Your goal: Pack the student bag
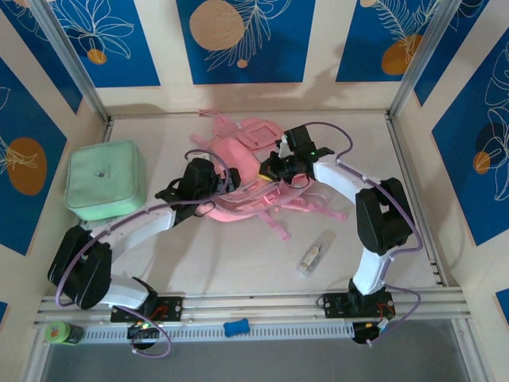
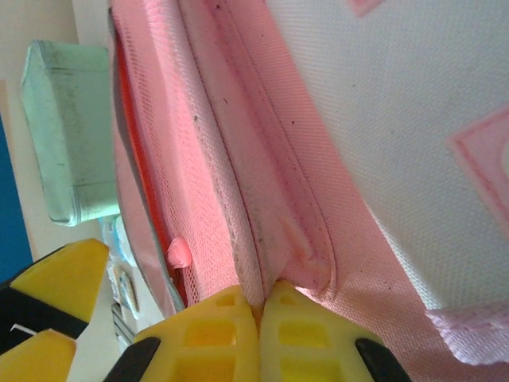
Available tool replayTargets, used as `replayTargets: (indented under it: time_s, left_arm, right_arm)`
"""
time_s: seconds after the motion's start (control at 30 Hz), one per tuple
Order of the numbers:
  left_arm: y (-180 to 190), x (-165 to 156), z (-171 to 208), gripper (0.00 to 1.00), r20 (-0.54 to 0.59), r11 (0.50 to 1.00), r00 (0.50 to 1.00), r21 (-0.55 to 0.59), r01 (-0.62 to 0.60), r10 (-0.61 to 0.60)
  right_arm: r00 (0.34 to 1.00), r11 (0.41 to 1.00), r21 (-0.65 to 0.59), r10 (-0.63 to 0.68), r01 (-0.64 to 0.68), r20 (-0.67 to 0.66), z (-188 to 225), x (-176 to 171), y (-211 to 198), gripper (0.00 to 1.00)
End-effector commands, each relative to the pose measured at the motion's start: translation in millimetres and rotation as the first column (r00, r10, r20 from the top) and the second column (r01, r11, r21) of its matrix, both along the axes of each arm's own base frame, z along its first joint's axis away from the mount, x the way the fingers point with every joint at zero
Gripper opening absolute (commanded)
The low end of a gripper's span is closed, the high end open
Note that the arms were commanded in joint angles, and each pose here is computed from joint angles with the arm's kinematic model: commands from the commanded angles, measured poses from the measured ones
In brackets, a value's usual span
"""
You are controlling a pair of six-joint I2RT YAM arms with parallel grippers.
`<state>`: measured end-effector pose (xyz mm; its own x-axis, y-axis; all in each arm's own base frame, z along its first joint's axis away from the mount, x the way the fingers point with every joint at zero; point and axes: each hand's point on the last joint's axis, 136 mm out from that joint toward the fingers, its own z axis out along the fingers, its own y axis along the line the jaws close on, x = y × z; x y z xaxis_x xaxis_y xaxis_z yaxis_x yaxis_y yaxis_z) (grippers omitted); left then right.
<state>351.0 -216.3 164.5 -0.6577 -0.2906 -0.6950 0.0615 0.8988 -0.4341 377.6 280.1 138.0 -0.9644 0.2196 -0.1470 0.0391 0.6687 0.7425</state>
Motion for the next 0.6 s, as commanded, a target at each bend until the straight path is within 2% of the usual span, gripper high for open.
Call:
replayTargets:
  time_s: [0.0, 0.17, 0.27, 0.47, 0.57]
  left_arm:
    - [5.5, -24.0, -3.4, 0.99, -0.01, 0.994, 0.999, 0.097, -0.039, 0.04]
    - [-7.9, -39.2, -17.3, 0.99, -0.074, 0.986, 0.992, 0.139, -0.09, 0.101]
    - [-31.9, -39.6, -19.8, 0.99, -0.062, 0.99, 0.996, 0.125, -0.062, 0.07]
    - [-26.4, -31.2, -24.8, 1.0, -0.043, 0.966, 0.977, 0.161, -0.2, 0.21]
    - [-34.0, -23.7, -29.0, 0.99, -0.046, 0.964, 0.973, 0.155, -0.216, 0.226]
  right_arm:
    - [0.999, 0.994, 0.107, -0.005, 0.001, 0.035, 37.9, -9.6, 21.6, 0.0]
    - [0.999, 0.996, 0.075, -0.042, 0.04, 0.027, 36.9, -9.7, 24.8, 0.0]
    - [0.998, 0.996, 0.073, -0.057, 0.055, 0.021, 32.9, -11.2, 25.7, 0.0]
    - [0.997, 0.993, 0.095, -0.073, 0.073, 0.004, 31.9, -11.0, 27.6, 0.0]
    - [0.997, 0.992, 0.094, -0.08, 0.079, 0.006, 33.0, -10.4, 27.4, 0.0]
